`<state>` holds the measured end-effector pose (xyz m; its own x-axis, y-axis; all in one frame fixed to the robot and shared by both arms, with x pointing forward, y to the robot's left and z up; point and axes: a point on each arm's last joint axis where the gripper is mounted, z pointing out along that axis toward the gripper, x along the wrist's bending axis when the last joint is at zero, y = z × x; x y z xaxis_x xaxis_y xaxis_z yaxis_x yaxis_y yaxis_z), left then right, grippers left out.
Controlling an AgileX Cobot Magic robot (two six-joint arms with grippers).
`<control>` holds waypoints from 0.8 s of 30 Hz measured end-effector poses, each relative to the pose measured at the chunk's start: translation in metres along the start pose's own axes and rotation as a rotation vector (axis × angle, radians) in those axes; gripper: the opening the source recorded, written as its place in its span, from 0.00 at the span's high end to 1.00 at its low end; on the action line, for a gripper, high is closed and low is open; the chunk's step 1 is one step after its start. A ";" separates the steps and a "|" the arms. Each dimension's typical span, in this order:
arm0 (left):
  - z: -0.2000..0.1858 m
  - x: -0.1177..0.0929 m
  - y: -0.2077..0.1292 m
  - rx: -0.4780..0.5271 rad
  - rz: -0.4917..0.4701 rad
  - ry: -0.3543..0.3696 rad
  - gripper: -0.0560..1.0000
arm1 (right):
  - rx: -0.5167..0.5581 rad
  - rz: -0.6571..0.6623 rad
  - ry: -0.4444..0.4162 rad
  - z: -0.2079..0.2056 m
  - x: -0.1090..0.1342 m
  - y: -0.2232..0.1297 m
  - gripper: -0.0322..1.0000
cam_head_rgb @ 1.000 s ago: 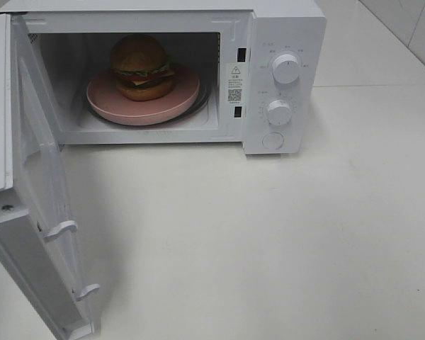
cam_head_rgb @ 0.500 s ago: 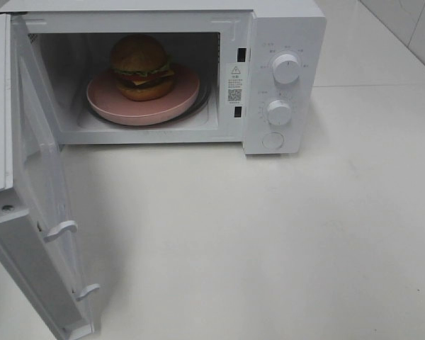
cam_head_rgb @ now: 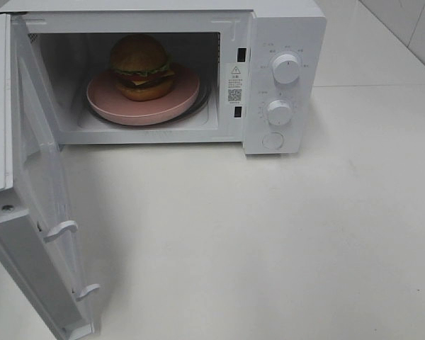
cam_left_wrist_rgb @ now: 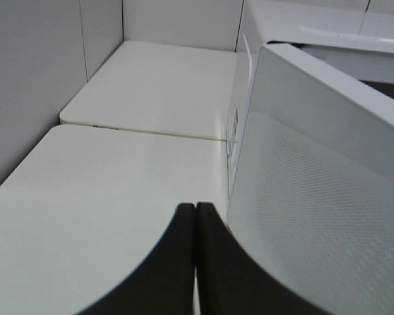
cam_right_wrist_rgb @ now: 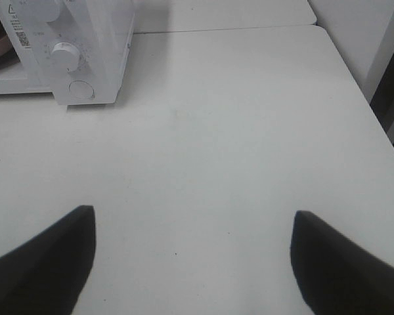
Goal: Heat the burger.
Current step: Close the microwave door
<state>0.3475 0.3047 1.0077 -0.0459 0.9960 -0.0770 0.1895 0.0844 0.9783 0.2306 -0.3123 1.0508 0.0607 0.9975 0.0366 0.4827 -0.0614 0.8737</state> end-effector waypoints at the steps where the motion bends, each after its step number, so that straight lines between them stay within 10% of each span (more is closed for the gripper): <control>1: 0.003 0.000 0.000 -0.032 0.000 -0.001 0.95 | 0.000 0.000 0.000 0.000 0.000 0.000 0.23; 24: 0.051 -0.006 -0.016 0.045 0.038 -0.078 0.95 | 0.000 0.000 0.000 0.000 0.000 0.000 0.23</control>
<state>0.3947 0.2988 0.9827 0.0384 0.9977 -0.0565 0.2335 0.0460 0.9713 0.2306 -0.3123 1.0508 0.0607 0.9975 0.0366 0.4827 -0.0614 0.8737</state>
